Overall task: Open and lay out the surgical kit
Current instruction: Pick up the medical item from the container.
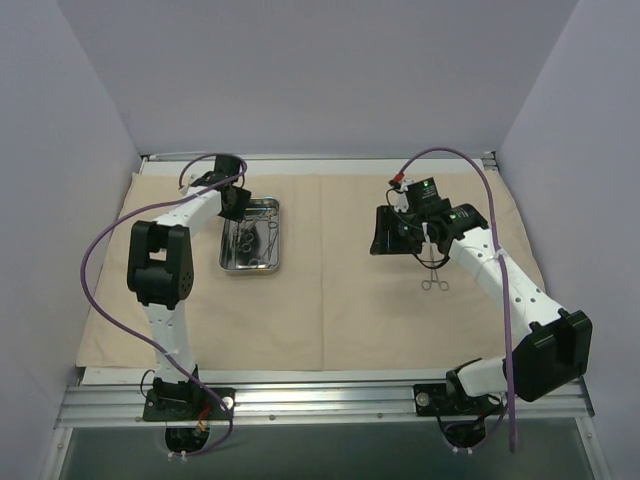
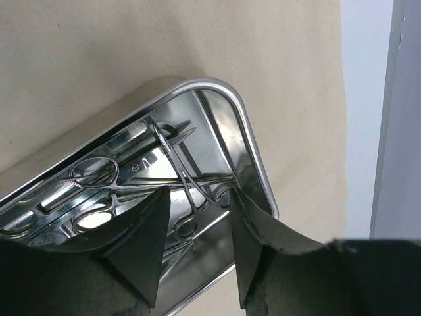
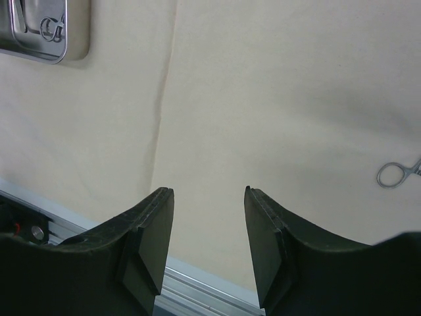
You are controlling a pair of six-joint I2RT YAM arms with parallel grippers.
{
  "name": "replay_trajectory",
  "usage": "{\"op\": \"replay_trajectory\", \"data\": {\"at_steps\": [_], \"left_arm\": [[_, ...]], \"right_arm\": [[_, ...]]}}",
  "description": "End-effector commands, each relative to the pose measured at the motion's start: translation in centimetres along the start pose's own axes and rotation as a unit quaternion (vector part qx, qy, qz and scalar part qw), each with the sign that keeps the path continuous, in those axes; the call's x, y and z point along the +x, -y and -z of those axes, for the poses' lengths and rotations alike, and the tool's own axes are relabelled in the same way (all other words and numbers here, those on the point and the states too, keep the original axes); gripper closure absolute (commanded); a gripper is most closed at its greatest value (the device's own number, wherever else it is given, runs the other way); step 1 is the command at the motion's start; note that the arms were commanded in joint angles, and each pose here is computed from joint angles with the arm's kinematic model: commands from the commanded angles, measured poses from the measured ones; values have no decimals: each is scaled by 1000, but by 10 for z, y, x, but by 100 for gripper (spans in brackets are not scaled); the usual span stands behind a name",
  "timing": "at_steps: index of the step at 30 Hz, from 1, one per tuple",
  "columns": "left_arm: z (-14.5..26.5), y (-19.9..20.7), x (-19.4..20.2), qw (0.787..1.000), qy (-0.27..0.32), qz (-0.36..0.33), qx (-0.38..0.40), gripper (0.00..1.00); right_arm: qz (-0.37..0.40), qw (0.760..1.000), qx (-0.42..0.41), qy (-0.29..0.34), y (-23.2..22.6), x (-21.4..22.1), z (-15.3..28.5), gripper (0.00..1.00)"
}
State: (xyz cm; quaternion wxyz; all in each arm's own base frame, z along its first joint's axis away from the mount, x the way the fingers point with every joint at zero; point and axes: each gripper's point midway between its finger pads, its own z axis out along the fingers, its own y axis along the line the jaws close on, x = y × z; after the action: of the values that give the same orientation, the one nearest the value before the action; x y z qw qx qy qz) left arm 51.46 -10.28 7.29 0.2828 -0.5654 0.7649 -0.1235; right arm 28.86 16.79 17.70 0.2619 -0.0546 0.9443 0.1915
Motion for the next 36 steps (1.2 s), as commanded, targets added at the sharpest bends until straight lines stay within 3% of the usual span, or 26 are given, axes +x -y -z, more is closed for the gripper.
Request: {"op": "replay_trajectory", "data": {"at_steps": [1, 23, 36], "left_arm": [[-8, 0, -1, 1000, 2, 6, 0, 50], [-37, -6, 10, 1000, -9, 7, -15, 51], [-48, -9, 13, 1000, -18, 0, -22, 68]], "right_arm": [[-5, 1000, 2, 9, 2, -7, 1, 53], [-11, 1000, 8, 6, 9, -12, -7, 53], [-4, 1000, 19, 13, 11, -20, -5, 53]]}}
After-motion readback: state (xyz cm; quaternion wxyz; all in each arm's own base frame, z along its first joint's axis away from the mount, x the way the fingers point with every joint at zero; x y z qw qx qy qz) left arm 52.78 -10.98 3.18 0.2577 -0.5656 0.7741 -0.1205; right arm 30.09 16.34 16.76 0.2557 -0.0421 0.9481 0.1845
